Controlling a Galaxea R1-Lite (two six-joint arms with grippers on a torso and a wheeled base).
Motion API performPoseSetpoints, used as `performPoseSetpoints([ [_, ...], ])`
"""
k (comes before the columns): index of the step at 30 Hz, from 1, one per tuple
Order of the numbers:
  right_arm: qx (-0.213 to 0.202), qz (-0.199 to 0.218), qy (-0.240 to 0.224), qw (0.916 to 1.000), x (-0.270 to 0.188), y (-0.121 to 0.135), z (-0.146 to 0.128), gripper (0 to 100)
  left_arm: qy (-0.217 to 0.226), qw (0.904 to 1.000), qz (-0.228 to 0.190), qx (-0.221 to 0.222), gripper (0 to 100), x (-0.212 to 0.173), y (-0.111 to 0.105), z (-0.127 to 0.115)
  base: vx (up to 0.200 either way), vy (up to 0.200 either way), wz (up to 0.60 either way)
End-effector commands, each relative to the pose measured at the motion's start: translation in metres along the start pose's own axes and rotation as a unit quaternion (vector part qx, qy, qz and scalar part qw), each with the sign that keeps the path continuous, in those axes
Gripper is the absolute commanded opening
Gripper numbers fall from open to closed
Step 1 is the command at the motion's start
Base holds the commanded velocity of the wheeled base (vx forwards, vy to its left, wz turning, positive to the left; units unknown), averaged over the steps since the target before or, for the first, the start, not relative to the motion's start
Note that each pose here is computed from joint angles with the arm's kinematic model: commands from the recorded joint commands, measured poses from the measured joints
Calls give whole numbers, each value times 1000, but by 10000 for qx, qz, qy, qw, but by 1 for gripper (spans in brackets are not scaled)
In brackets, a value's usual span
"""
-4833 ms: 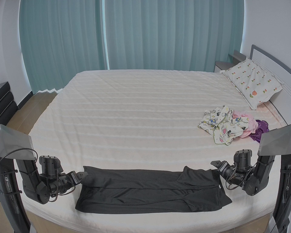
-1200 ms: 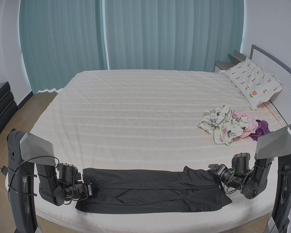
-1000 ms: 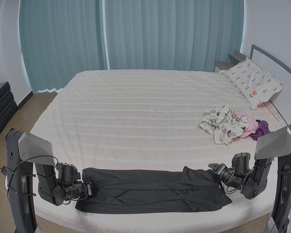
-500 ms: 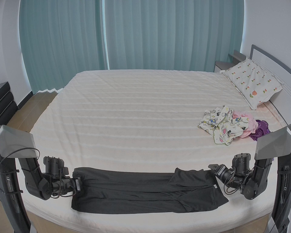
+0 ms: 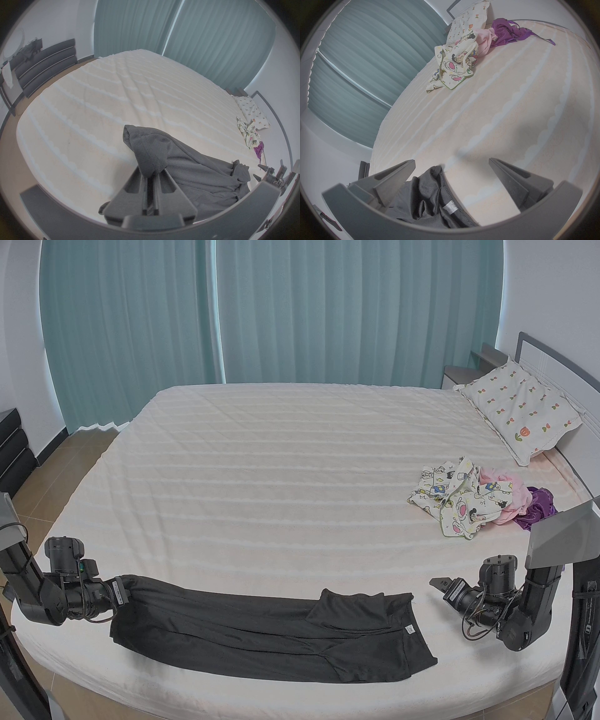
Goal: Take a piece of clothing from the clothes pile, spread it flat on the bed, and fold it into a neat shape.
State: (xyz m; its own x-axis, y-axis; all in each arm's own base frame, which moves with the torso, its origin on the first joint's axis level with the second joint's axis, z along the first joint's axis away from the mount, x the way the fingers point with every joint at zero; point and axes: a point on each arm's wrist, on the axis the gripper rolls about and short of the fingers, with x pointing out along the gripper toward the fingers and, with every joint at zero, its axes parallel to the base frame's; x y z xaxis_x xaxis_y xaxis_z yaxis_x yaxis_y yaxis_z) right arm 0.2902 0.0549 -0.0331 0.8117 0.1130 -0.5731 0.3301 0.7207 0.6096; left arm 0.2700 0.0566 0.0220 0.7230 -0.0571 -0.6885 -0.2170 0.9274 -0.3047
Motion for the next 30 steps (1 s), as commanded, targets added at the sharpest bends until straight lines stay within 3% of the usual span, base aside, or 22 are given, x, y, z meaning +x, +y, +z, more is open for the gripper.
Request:
performPoseSetpoints([
  [1, -2, 5, 3, 10000, 1, 0, 0, 100, -109, 9999, -79, 9, 0, -17, -8, 8, 0, 0, 0],
  [2, -2, 5, 3, 10000, 1, 0, 0, 100, -109, 9999, -79, 9, 0, -17, -8, 8, 0, 0, 0],
  [7, -2, 44, 50, 10000, 0, 0, 0, 100, 50, 9986, -517, 88, 0, -26, -55, 0, 0, 0, 0],
  [9, -2, 44, 50, 10000, 0, 0, 0, 100, 49, 9986, -521, 105, 0, -26, -57, 0, 0, 0, 0],
  [10, 6, 50, 45, 10000, 0, 0, 0, 100, 126, 9987, -383, 316, 0, -24, -75, -8, 0, 0, 0],
  [12, 6, 56, 40, 10000, 0, 1, 0, 100, 191, 9980, -314, 523, 0, -22, -89, -17, 0, 0, 0],
  [15, 2, 60, 45, 10000, 0, 1, 0, 100, 193, 9974, -348, 593, 0, -23, -104, -24, 0, 0, 0],
  [16, -7, 69, 54, 10000, 0, 2, -1, 100, 195, 9966, -480, 634, 0, -23, -123, -30, 0, 0, 0],
  [18, -7, 74, 60, 10000, 0, 2, -1, 100, 215, 9960, -495, 716, 0, -24, -138, -36, 0, 0, 0],
  [22, -7, 68, 65, 10000, 0, 1, -1, 100, 363, 9936, -413, 988, 0, -26, -166, -45, 0, -200, 0],
  [25, -7, 62, 70, 10000, 0, 1, -1, 100, 484, 9937, -513, 869, 0, -29, -187, -47, 0, -200, 0],
  [30, -7, 68, 65, 10000, 0, 1, -1, 100, 553, 9926, -550, 931, 0, -28, -202, -50, 0, -200, 0],
])
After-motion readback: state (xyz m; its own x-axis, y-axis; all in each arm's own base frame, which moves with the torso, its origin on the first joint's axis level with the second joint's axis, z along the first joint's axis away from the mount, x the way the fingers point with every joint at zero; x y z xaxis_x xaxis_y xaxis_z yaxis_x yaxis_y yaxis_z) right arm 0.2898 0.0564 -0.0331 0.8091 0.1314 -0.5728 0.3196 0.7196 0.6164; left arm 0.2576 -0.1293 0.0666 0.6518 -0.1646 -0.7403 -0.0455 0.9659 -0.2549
